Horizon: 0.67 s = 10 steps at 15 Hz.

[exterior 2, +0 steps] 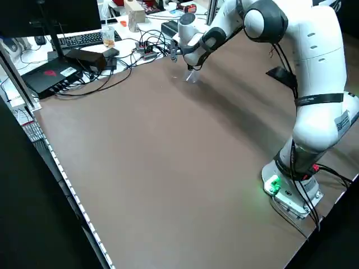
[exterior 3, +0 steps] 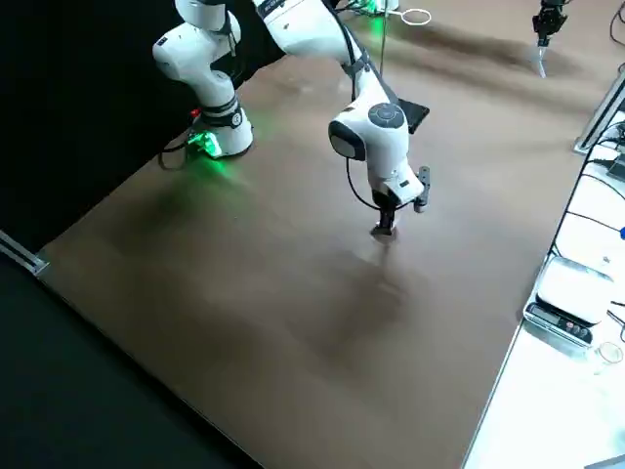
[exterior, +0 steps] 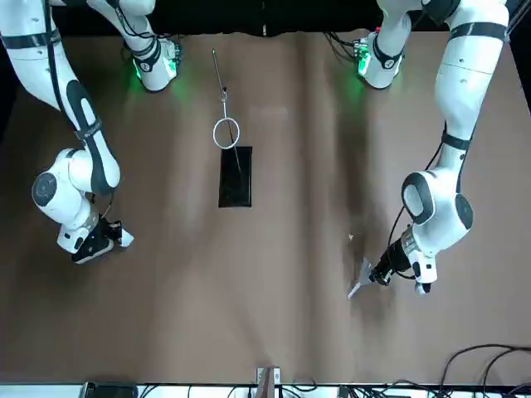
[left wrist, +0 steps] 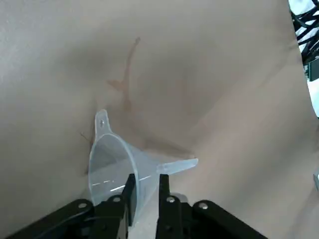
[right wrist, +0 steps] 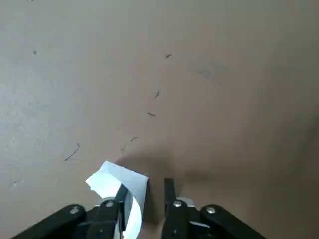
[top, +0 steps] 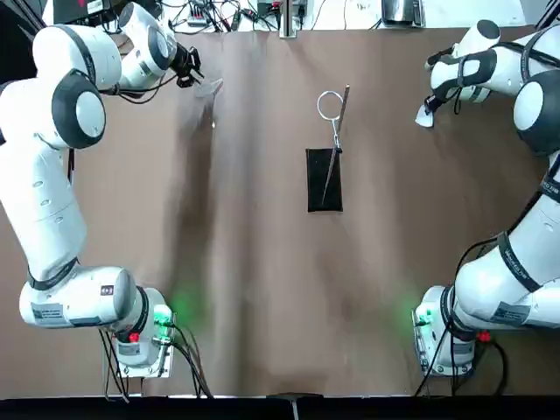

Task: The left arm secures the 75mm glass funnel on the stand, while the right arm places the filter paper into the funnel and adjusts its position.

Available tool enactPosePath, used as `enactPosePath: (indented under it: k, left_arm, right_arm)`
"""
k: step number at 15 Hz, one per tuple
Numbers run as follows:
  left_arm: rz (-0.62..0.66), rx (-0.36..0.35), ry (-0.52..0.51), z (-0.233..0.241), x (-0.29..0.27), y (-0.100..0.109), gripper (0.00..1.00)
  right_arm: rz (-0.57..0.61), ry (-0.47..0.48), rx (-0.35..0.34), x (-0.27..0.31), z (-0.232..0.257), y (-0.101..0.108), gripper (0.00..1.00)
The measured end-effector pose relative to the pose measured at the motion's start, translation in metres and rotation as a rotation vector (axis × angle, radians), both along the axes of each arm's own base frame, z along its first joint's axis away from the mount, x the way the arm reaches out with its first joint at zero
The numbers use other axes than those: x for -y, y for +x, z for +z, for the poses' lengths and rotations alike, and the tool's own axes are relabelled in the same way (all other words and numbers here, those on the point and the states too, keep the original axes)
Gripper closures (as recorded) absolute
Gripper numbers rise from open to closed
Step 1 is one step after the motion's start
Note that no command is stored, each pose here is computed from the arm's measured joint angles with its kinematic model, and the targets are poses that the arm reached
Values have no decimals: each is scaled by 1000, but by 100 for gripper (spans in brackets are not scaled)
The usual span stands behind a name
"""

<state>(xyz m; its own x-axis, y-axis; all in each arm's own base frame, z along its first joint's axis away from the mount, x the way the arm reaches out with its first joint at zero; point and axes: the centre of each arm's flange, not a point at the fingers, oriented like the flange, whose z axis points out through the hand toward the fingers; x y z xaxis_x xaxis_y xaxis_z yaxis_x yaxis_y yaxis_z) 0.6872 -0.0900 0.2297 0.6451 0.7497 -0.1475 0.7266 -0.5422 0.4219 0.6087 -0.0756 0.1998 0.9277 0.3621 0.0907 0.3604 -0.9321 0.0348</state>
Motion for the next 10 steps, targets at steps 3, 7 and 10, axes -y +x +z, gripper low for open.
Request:
enactPosePath:
  k: [3, 7, 10]
  left_arm:
    - [6, -1, -2, 1, 0, 0, 79]
    - [26, -8, -7, 2, 0, 0, 86]
    - [32, 11, -14, 10, 2, 4, 96]
  right_arm:
    - [0, 0, -3, 0, 0, 0, 86]
    - [6, 7, -37, -3, 0, -1, 99]
    - [19, 23, -123, -11, 22, 8, 99]
